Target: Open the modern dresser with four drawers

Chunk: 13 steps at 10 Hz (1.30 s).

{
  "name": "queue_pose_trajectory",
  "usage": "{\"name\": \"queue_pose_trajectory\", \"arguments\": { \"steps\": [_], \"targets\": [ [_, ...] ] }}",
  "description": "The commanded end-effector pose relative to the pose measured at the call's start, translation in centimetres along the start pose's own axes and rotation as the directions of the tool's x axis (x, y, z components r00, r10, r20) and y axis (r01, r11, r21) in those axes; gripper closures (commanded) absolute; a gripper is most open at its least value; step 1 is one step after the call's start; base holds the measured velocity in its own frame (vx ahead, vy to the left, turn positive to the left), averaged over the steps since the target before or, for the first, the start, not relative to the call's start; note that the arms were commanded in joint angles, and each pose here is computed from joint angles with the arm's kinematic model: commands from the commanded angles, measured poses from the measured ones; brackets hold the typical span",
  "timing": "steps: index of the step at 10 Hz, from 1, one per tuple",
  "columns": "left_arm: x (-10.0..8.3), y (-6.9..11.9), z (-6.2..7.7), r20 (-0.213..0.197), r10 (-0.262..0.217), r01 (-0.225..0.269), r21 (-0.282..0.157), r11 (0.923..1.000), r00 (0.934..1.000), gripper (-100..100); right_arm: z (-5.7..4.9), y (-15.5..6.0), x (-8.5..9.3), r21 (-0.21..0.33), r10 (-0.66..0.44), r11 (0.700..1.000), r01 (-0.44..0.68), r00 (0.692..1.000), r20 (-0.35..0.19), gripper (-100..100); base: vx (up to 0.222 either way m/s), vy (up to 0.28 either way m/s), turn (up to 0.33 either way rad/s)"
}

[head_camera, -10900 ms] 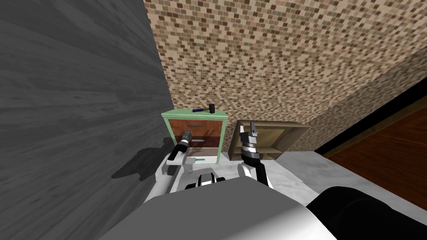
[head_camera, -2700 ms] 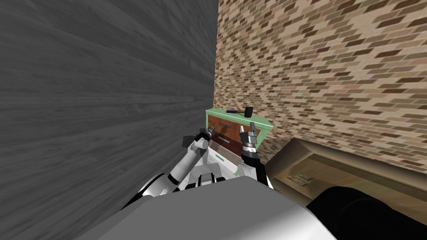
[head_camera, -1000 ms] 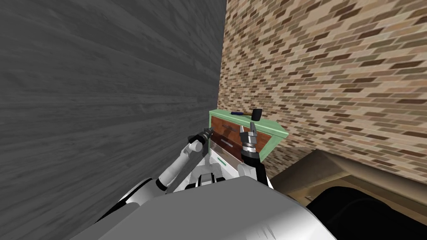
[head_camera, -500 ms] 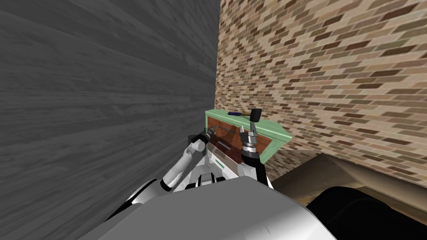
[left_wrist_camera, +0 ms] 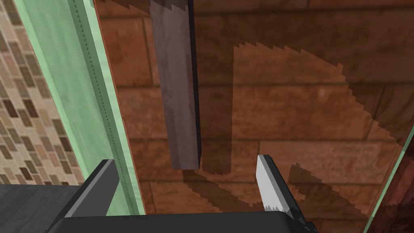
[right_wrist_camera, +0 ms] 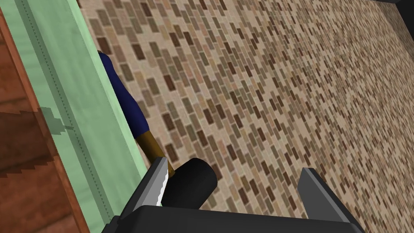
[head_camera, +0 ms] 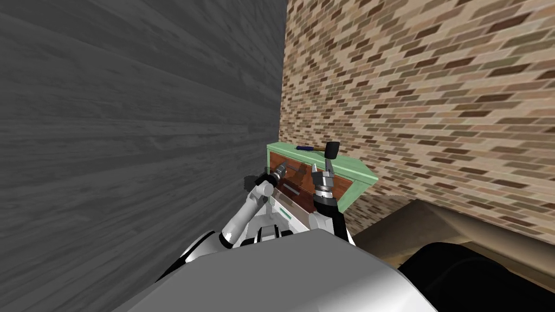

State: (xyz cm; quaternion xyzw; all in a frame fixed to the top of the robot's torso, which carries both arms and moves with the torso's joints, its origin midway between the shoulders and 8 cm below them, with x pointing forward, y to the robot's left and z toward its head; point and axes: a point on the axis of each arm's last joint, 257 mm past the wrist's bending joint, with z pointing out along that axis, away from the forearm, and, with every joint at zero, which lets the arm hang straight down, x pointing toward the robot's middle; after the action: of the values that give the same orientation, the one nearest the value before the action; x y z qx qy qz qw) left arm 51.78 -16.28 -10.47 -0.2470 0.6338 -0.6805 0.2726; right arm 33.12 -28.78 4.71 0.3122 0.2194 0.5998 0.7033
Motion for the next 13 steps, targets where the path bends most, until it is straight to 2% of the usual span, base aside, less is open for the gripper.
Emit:
{"name": "queue_pose_trajectory", "arguments": {
  "steps": [1,2,7,9,11,12,13],
  "targets": [
    [-0.1,-0.5,0.2,-0.002,0.001,-0.001,0.002,1.0000,1.0000,-100,0.0,0.0,0.0,0.000,0.000,1.000,0.000,1.000,0.000,0,0.037,-0.062,0.020],
    [-0.1,-0.5,0.2,-0.004,0.000,0.000,0.001,1.0000,1.0000,100,0.0,0.0,0.0,0.000,0.000,1.000,0.000,1.000,0.000,0,0.005,-0.011,-0.003],
    [0.5,-1.3,0.1,-0.028,0.001,-0.001,0.006,1.0000,0.9996,100,0.0,0.0,0.0,0.000,0.000,1.000,0.000,1.000,0.000,0,-0.119,0.118,0.047],
    [0.7,-0.7,-0.1,-0.034,-0.003,0.003,-0.006,1.0000,0.9994,100,0.0,0.0,0.0,0.000,0.000,1.000,0.000,1.000,0.000,0,-0.077,0.072,0.021],
    [1.0,-1.0,-0.2,-0.041,-0.002,0.002,0.000,1.0000,0.9992,100,0.0,0.0,0.0,0.000,0.000,1.000,0.000,1.000,0.000,0,-0.144,0.152,0.046],
    [0.9,-2.0,0.3,-0.055,-0.005,0.005,-0.002,1.0000,0.9985,-100,0.0,0.0,0.0,0.000,0.000,1.000,0.000,1.000,0.000,0,-0.079,0.058,0.145],
    [0.9,-2.5,0.5,-0.064,-0.005,0.005,-0.003,1.0000,0.9980,-100,0.0,0.0,0.0,0.000,0.000,1.000,0.000,1.000,0.000,0,-0.013,-0.048,0.123]
  ]
}}
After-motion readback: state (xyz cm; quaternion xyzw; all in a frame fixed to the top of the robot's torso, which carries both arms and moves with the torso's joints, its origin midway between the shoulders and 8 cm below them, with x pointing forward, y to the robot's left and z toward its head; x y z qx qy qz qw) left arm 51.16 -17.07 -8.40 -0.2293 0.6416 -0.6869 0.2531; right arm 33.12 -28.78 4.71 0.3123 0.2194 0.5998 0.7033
